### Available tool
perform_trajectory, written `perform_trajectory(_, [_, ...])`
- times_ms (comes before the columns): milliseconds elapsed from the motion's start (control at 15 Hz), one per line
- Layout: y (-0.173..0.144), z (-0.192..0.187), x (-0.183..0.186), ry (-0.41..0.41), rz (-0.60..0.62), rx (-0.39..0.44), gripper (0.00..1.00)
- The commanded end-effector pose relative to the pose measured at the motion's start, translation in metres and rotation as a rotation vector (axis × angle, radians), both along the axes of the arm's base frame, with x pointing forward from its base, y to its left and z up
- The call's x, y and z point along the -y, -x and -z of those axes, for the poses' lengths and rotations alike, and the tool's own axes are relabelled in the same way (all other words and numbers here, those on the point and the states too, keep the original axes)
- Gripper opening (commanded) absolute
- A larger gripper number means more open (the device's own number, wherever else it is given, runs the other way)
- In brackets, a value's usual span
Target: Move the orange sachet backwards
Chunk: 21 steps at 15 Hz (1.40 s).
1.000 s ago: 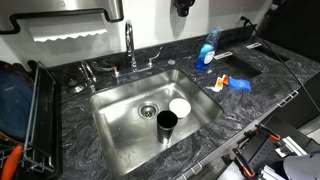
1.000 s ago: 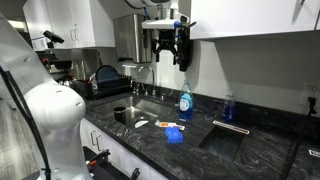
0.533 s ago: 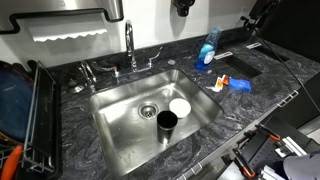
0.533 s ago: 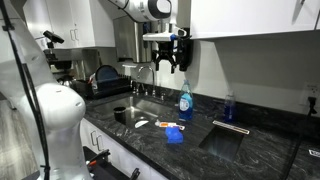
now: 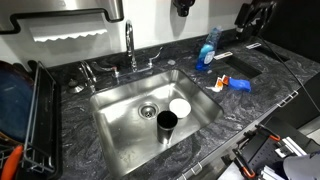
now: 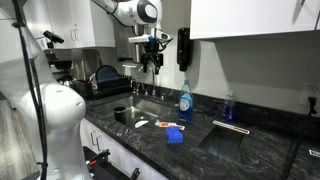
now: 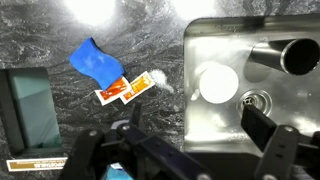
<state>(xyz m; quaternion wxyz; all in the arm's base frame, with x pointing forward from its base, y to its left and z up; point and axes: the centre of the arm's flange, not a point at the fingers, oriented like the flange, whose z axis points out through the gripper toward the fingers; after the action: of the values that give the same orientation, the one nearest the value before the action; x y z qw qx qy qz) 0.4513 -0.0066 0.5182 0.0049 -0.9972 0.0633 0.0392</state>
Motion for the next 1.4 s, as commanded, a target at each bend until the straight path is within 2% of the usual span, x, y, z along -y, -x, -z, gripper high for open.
perform_trajectory(0, [0.020, -0.003, -0.020, 0.006, 0.059, -0.015, 1.00])
perform_trajectory(67, [0.022, -0.004, -0.022, -0.023, 0.059, 0.003, 1.00])
perform_trajectory(133, [0.007, -0.005, -0.018, 0.003, 0.044, -0.006, 1.00])
perform_trajectory(600, [0.015, -0.008, -0.021, -0.008, 0.048, 0.003, 1.00])
perform_trajectory(733, [0.015, 0.000, -0.029, 0.017, 0.081, 0.023, 1.00])
perform_trajectory(800, [0.014, 0.007, -0.031, 0.072, 0.136, 0.067, 1.00])
perform_trajectory(1000, [0.013, 0.023, -0.028, 0.153, 0.288, 0.123, 1.00])
perform_trajectory(1267, [0.007, 0.055, -0.007, 0.252, 0.500, 0.123, 1.00])
perform_trajectory(1333, [0.014, 0.059, -0.009, 0.256, 0.540, 0.121, 1.00])
